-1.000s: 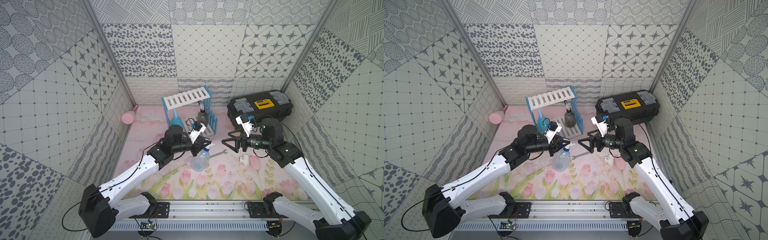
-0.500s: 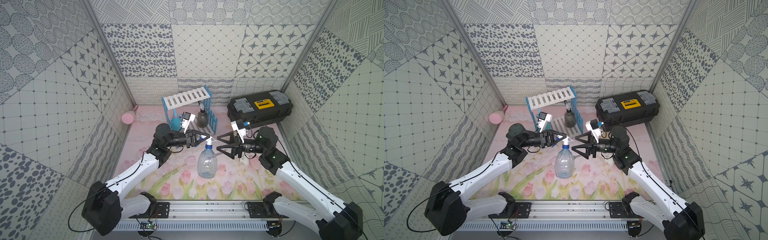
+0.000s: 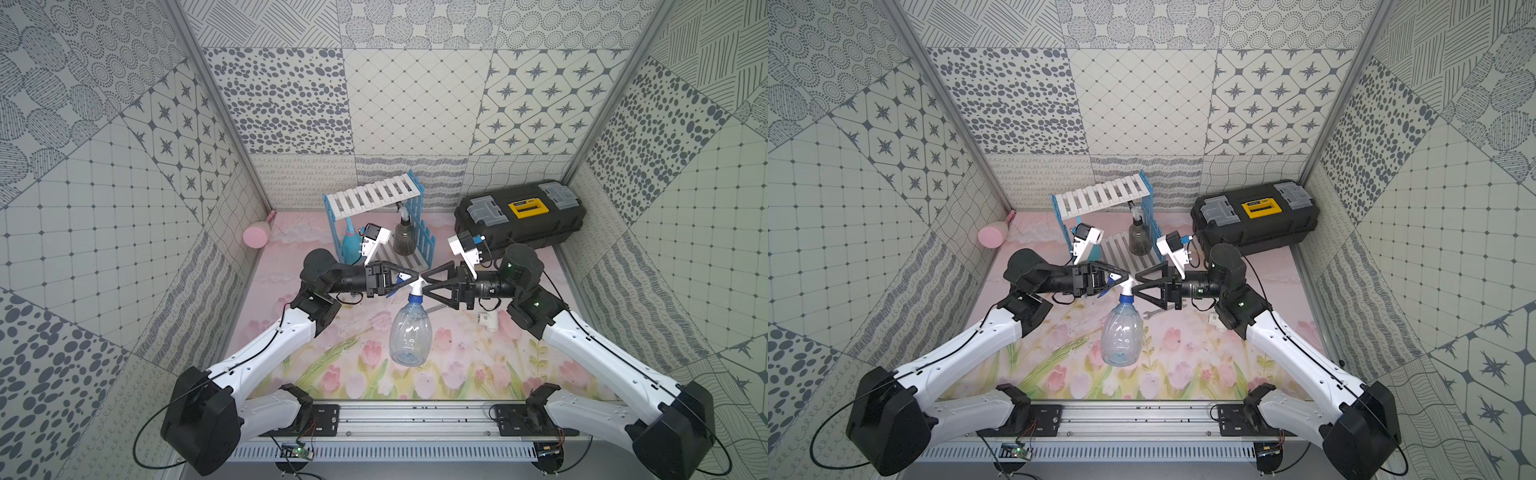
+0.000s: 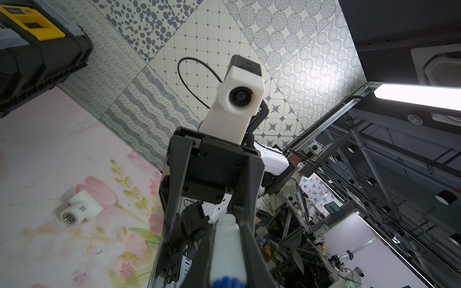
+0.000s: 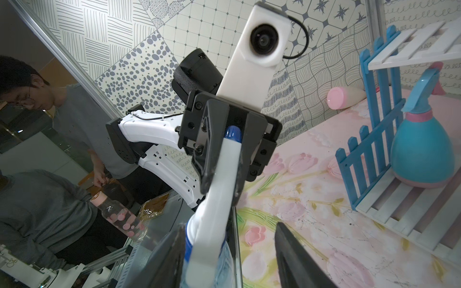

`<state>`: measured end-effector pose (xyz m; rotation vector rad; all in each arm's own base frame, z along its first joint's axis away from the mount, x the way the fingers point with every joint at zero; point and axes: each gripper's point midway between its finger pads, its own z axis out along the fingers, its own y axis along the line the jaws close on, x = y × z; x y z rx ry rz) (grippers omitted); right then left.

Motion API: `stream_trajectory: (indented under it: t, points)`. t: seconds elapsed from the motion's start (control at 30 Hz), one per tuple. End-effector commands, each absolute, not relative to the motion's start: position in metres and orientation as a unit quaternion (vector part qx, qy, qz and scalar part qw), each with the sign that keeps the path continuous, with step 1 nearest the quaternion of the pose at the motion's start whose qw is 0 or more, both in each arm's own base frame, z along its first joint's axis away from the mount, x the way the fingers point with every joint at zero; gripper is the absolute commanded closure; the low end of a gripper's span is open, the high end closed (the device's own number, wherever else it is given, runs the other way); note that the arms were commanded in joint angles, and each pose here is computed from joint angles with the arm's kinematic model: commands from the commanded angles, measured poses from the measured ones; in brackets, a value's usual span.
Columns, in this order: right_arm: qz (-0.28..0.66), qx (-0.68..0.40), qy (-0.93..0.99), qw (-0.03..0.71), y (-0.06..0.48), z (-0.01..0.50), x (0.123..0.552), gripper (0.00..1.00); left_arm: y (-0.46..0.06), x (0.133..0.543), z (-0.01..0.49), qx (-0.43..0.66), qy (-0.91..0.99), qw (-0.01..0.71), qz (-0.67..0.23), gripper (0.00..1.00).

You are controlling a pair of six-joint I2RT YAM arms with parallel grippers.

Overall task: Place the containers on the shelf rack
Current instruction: 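Pick up a container from the center of the board.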

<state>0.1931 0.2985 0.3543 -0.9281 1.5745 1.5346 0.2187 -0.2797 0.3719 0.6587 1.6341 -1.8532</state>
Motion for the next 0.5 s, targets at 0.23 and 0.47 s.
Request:
stream_trajectory:
  t: [0.23, 0.47]
  points:
    - [0.620, -0.367, 0.593, 0.361, 0.305, 0.376, 0.187, 0.59, -0.275, 0.216, 0.367, 0.267, 0.618, 0.319, -0.667, 1.00]
    - [0.623, -0.368, 0.599, 0.342, 0.311, 0.370, 0.186, 0.77, -0.275, 0.220, 0.363, 0.263, 0.623, 0.327, -0.660, 1.00]
